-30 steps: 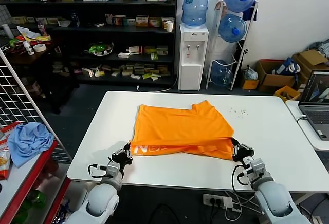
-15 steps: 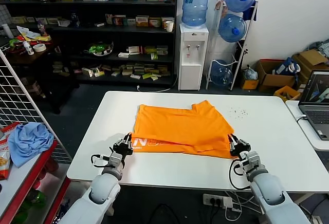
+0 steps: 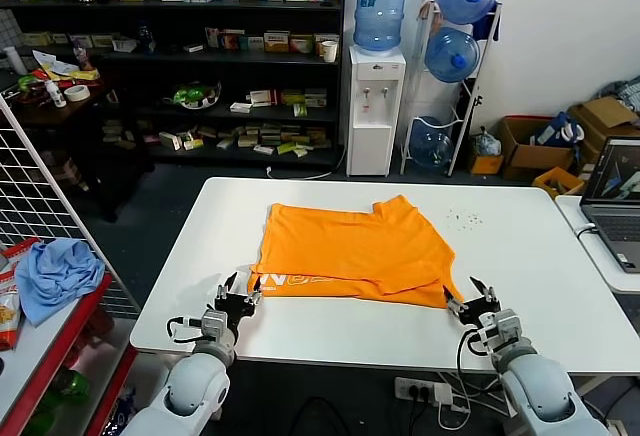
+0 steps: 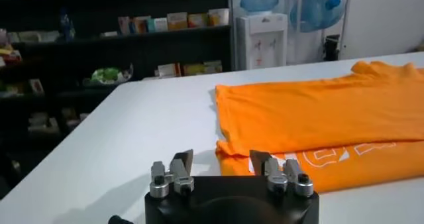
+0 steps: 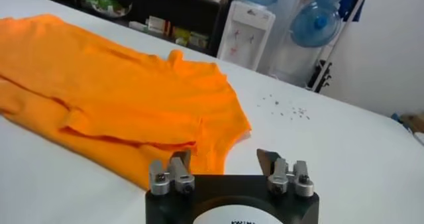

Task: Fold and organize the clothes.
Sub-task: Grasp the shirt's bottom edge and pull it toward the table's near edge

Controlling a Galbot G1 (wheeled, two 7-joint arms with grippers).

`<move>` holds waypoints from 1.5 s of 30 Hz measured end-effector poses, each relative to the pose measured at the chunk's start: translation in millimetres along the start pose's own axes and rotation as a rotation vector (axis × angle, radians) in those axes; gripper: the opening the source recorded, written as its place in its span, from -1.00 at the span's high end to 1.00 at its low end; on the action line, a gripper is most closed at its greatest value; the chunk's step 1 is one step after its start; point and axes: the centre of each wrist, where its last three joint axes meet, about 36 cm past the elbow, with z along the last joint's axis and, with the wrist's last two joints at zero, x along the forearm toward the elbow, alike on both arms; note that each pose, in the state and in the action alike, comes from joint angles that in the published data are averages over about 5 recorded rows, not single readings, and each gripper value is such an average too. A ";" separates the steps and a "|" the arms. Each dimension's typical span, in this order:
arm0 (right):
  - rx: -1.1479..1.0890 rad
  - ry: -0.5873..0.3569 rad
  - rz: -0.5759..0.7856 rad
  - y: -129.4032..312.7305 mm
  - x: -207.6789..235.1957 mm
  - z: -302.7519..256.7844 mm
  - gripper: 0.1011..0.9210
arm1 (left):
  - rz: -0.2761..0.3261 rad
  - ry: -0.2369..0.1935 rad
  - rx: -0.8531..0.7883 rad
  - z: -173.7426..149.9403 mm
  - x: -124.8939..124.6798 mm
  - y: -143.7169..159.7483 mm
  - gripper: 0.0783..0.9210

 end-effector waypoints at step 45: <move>0.036 0.161 0.015 23.2 71.5 10.1 0.94 | 0.020 0.080 -0.031 19.6 79.1 -1.5 0.94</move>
